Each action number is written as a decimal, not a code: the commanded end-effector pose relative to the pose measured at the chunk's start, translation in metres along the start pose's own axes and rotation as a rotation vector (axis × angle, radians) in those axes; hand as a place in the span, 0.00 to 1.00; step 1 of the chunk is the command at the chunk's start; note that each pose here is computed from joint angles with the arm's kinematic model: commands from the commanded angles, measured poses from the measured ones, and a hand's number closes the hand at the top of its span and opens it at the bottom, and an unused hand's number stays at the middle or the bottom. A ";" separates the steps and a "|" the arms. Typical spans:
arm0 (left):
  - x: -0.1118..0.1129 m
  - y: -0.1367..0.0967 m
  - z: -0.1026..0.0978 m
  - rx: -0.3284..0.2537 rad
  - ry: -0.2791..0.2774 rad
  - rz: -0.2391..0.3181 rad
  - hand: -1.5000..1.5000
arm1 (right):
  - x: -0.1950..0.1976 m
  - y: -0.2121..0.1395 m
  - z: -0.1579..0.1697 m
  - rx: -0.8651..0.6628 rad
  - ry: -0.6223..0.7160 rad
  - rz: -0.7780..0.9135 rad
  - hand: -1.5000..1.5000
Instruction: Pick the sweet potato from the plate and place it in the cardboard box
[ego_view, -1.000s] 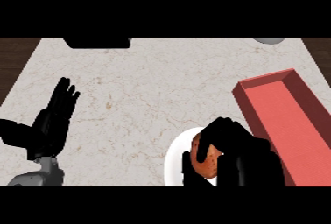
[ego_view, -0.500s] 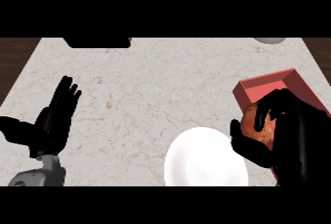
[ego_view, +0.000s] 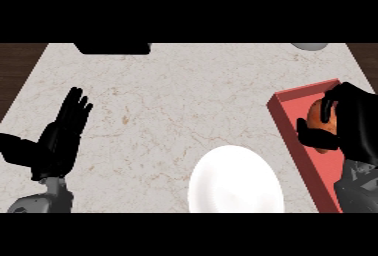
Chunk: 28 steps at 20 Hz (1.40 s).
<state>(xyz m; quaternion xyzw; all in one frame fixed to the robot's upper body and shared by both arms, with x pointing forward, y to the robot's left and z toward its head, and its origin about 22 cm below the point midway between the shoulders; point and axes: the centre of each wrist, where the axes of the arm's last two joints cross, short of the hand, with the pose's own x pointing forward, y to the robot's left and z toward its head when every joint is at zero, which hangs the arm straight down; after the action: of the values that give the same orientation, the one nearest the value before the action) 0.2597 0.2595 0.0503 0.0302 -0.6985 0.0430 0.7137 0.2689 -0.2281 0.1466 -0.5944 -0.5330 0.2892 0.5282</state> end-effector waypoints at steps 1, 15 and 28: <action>0.000 -0.005 -0.002 0.004 -0.013 -0.003 0.50 | -0.034 0.036 -0.015 0.186 0.036 0.193 1.00; 0.011 -0.003 0.003 -0.014 0.001 -0.003 0.50 | -0.071 0.036 -0.049 -0.068 -0.034 -0.150 0.00; 0.013 -0.001 -0.007 0.030 0.005 0.008 0.50 | -0.093 -0.002 -0.043 -0.161 0.093 -0.952 0.00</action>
<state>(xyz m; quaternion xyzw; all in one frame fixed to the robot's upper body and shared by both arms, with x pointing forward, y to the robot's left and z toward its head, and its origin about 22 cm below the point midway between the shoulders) 0.2609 0.2634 0.0572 0.0376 -0.6949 0.0556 0.7160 0.2884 -0.3143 0.1301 -0.3995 -0.7127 0.0236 0.5761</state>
